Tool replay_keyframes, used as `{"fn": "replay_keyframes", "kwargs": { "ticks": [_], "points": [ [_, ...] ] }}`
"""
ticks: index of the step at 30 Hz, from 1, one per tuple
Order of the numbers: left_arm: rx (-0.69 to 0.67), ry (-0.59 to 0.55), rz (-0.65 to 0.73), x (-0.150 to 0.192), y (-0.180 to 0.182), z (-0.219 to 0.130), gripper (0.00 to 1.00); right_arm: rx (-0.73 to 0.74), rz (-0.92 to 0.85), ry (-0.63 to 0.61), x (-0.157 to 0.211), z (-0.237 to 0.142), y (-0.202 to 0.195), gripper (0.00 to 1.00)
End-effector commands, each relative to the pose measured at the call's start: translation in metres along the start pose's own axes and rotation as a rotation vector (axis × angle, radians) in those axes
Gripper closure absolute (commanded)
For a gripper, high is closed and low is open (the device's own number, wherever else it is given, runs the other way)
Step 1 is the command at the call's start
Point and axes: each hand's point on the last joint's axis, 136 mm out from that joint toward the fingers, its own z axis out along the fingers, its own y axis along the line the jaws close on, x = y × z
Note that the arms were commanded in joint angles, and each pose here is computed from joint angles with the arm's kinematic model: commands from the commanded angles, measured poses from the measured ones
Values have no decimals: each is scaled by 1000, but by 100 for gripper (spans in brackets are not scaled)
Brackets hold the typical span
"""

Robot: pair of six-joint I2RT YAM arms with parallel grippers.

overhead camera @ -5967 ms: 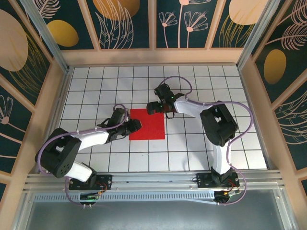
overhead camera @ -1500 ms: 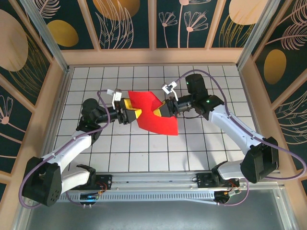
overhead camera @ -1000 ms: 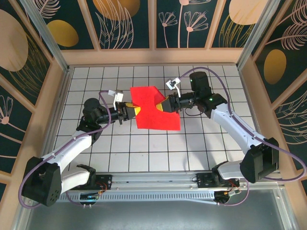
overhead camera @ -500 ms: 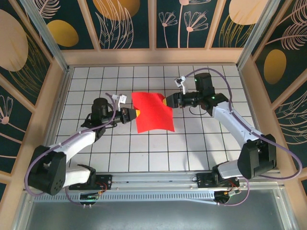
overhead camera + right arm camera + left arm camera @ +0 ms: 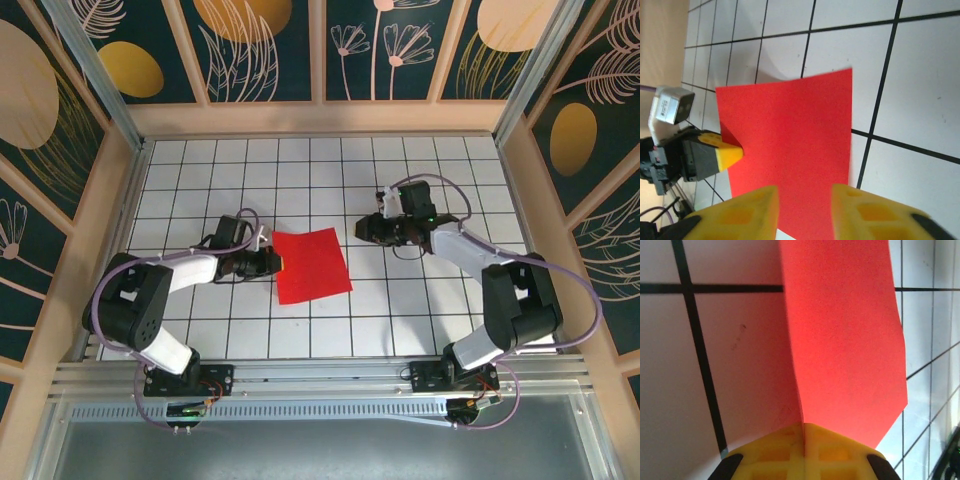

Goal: Fold a paper plane with a square sheet of paper (fold left side to right side)
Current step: Place a square sheet of paper at the center of the table, then first fold in half a square sheet of paper at the center of the table.

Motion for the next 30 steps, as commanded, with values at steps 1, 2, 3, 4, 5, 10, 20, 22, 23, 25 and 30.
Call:
{"fn": "replay_keyframes", "kwargs": {
  "ticks": [1,2,3,4,5,10,20,22,23,25,30],
  "points": [
    [-79,22,23,-4,11,3,100,-9,13,-28,-4,16,1,80],
    [-84,29,24,-4,12,4,100,-13,16,-8,0,23,1,85],
    [-83,32,27,-5,12,5,100,-15,16,10,4,29,1,88],
    [-81,34,30,-6,11,6,100,-18,15,30,7,36,1,93],
    [-79,37,33,-6,11,6,100,-14,12,48,10,42,2,97],
    [-72,69,62,-5,8,8,100,17,15,93,15,66,-6,100],
    [-81,105,125,-13,3,7,100,106,11,164,23,89,-28,100],
    [-76,103,130,-15,1,7,100,117,20,181,29,91,-33,100],
    [-70,102,133,-16,-1,6,100,123,26,191,33,92,-36,100],
    [-56,98,134,-19,-5,6,100,144,36,207,39,92,-41,100],
    [23,77,121,-26,-24,3,92,187,48,229,54,92,-52,100]
  ]
}}
